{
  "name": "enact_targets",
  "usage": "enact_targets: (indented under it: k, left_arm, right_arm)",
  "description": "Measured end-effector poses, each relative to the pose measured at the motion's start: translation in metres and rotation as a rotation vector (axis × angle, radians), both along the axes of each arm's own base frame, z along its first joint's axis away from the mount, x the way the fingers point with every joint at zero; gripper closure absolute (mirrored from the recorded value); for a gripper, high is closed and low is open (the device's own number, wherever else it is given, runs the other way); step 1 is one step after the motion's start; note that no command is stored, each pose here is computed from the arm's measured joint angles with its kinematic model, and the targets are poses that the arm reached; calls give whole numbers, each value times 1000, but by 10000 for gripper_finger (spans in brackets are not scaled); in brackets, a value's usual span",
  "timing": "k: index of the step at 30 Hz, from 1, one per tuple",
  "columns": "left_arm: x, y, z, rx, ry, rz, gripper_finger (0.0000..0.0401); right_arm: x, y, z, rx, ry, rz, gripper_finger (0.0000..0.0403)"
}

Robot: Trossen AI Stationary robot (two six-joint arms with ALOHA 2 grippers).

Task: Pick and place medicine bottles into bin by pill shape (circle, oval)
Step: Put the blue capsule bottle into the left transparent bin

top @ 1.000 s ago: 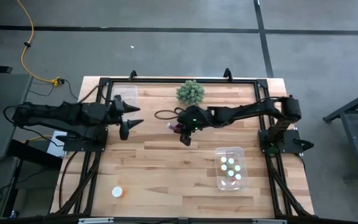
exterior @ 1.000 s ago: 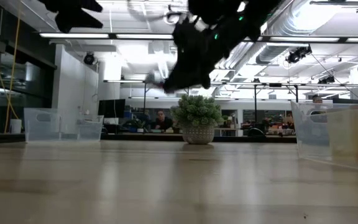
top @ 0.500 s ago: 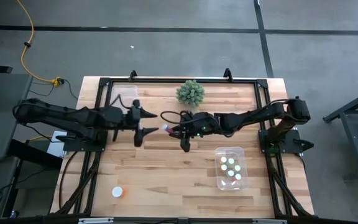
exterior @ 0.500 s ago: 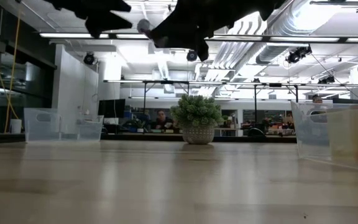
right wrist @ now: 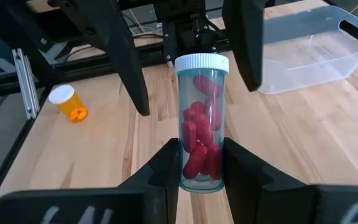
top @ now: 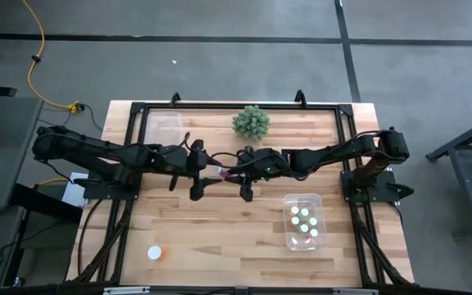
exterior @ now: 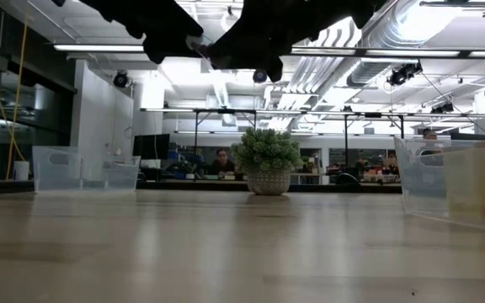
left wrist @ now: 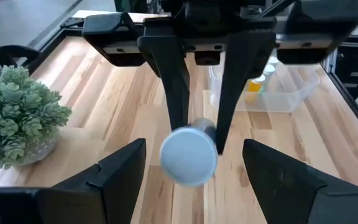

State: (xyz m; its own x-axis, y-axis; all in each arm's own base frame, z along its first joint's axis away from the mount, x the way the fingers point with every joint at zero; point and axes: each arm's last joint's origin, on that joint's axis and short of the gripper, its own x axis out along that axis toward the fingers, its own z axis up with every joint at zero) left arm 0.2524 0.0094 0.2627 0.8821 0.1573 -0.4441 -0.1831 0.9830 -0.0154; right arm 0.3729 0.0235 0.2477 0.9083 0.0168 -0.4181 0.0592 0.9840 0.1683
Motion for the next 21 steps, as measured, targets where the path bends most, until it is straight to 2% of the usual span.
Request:
enact_targets:
  k: [9,18,21]
  left_arm:
    - [1,0,3,-11,-12,-2,146]
    - [-3,0,3,-18,4,2,179]
    - [-3,0,3,-19,7,2,184]
  right_arm:
    - [-1,0,-2,-19,22,16,322]
    - [-1,0,-1,-29,13,21,322]
    - [-1,0,-1,-64,12,37,322]
